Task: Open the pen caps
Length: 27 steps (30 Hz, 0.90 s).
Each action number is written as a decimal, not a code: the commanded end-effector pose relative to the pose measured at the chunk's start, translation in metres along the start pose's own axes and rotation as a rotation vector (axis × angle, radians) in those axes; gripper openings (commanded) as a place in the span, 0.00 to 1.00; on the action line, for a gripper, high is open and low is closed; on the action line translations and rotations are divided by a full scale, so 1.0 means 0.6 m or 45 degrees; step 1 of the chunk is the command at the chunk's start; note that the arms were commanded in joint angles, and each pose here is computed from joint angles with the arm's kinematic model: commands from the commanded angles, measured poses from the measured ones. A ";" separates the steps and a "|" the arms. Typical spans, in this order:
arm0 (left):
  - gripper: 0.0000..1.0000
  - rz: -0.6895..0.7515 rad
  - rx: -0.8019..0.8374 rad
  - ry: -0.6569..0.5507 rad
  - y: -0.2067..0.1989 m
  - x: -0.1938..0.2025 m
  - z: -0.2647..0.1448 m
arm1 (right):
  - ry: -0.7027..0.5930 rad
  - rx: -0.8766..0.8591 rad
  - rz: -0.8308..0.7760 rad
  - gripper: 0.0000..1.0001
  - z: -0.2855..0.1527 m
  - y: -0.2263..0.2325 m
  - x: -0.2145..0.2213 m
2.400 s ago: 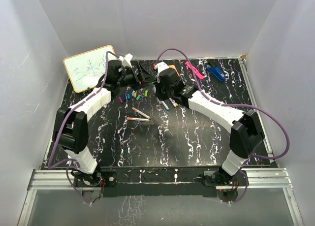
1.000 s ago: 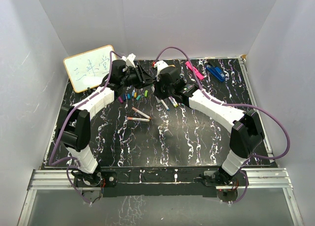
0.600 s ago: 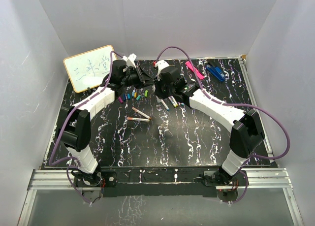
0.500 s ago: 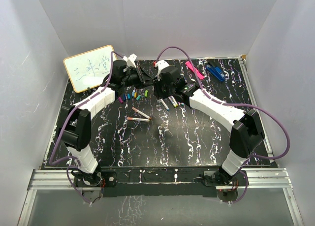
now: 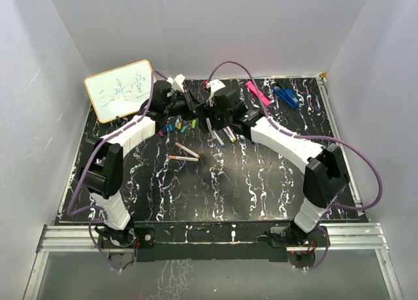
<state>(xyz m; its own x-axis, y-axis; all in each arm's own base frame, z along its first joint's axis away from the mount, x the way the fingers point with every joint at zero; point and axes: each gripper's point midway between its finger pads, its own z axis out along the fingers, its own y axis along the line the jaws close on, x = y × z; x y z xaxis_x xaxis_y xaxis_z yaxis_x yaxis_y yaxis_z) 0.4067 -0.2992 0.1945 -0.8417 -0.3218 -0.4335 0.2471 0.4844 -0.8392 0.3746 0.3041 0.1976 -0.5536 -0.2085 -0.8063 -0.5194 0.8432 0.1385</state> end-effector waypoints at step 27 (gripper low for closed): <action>0.00 0.062 -0.130 -0.135 -0.025 -0.057 -0.001 | -0.091 -0.020 0.035 0.00 -0.004 -0.001 -0.039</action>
<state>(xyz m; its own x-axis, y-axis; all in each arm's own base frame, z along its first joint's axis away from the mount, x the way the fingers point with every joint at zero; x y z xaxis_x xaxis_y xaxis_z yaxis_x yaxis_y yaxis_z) 0.4122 -0.3011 0.1975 -0.8299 -0.3296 -0.4501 0.2147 0.5559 -0.8030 0.3868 0.3081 0.1844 -0.5830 -0.1860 -0.7909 -0.4962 0.8523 0.1653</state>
